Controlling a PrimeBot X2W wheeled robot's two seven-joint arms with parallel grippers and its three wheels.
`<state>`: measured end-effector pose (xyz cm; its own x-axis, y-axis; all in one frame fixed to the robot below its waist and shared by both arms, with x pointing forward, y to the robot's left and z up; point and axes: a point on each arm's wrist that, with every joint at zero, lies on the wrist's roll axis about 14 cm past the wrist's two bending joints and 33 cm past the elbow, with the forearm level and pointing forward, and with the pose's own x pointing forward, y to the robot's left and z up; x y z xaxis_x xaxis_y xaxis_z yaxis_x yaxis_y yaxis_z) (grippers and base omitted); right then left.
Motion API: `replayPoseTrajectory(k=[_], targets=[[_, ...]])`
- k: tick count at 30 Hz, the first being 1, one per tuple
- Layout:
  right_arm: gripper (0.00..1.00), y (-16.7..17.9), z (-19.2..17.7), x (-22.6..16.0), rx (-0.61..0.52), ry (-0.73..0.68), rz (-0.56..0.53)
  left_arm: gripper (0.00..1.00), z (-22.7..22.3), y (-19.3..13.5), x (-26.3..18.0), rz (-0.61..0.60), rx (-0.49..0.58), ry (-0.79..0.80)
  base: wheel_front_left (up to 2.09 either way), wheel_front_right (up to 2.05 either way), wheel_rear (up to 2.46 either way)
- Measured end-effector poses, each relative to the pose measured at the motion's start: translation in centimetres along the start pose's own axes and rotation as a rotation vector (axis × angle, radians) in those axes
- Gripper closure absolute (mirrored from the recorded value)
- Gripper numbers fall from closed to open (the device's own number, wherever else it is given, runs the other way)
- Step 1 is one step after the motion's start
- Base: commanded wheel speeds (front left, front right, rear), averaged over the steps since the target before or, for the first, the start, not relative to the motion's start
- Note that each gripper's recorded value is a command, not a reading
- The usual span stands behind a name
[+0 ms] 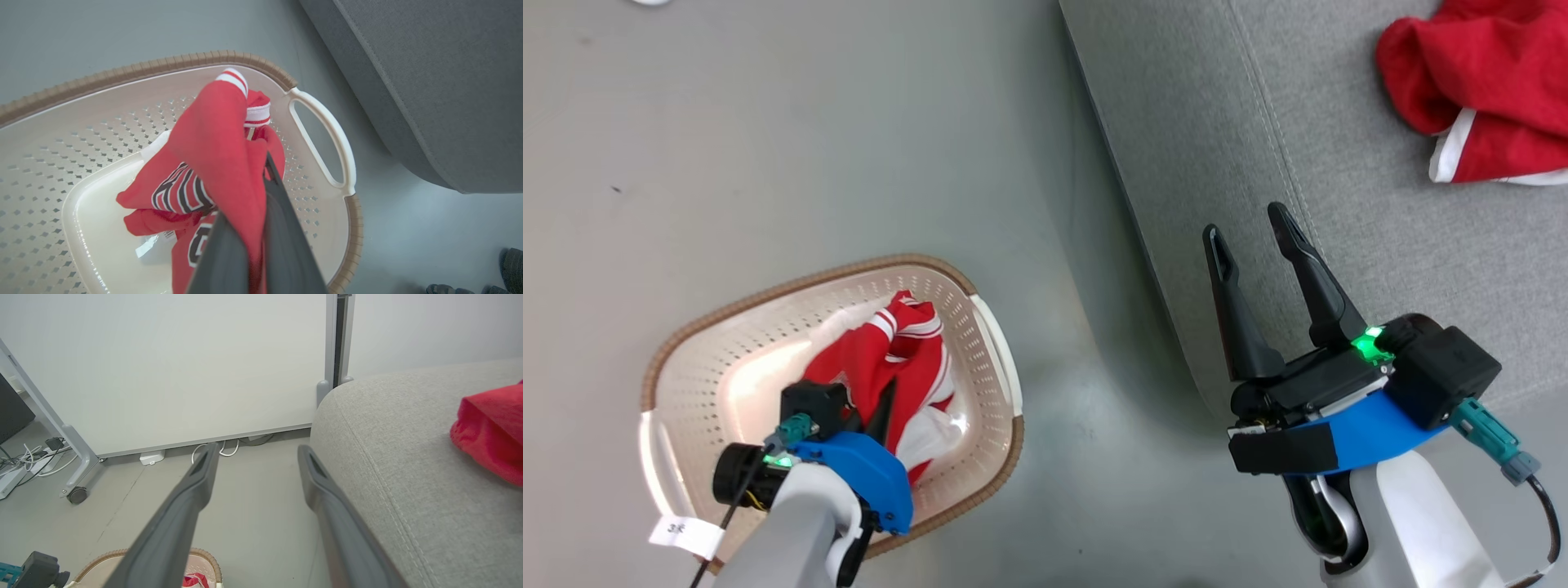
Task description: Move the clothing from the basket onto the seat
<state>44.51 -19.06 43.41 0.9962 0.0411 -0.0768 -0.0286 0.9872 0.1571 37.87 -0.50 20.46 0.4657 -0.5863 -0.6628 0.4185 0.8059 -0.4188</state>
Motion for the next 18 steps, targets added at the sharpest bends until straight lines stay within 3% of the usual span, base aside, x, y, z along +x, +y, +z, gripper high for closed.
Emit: replayPoseTrajectory(k=[18], targets=[[0.00, 3.9, 4.0, -3.6, 0.024, -0.082, 0.088, 1.00, 5.4, -4.4, -7.2, -0.009, 0.085, -0.211, 0.00, 0.00, 0.00]])
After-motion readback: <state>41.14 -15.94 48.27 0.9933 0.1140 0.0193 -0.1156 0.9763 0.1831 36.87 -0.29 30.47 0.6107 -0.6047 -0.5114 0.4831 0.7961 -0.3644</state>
